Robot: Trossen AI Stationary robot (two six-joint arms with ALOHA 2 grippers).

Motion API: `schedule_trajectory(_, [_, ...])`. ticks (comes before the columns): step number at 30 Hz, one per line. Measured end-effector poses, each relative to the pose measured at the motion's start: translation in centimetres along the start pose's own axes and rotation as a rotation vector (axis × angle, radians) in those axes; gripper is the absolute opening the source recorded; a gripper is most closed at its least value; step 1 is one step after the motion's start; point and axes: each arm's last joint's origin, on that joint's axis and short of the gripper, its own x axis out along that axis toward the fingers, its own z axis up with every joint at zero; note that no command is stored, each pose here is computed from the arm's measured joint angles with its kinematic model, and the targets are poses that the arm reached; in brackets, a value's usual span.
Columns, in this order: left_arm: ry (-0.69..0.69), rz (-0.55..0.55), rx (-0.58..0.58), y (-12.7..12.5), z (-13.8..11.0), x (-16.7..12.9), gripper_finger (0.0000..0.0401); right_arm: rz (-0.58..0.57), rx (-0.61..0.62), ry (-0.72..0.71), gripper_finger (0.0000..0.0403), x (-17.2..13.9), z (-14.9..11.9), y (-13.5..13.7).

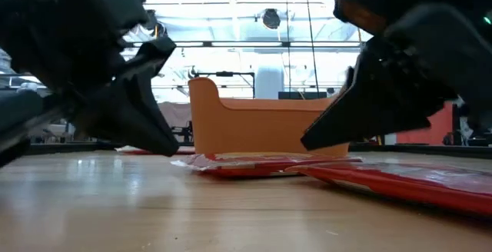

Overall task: Sort popcorn bags into baskets
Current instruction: Put the red popcorn bag into the orange bin

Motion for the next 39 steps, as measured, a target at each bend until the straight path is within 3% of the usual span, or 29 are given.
schedule_trajectory(4, [-0.008,0.028,0.000,-0.9,0.2,-0.5,0.0075,-0.061,0.161,0.061,0.0203,-1.1,0.7,-1.4])
schedule_trajectory(9, [-0.023,0.051,-0.025,-1.3,0.4,-0.8,0.0146,-0.089,0.209,0.107,0.0203,-3.0,1.5,-2.6])
schedule_trajectory(14, [-0.031,0.059,-0.083,-1.1,0.5,-0.5,0.0193,-0.118,0.291,0.142,0.0203,-2.9,0.4,-3.7])
schedule_trajectory(19, [-0.023,0.060,-0.065,-1.4,0.2,0.1,0.0201,-0.125,0.432,0.148,0.0203,-1.9,-1.8,-5.1])
schedule_trajectory(26, [-0.050,0.057,-0.073,-1.5,0.3,0.9,0.0202,0.083,0.580,0.064,0.0203,-1.0,-3.2,-6.0])
schedule_trajectory(39, [-0.057,-0.032,-0.018,-0.7,0.0,1.9,0.0202,0.161,0.609,0.008,0.0203,-1.0,-3.0,-6.1])
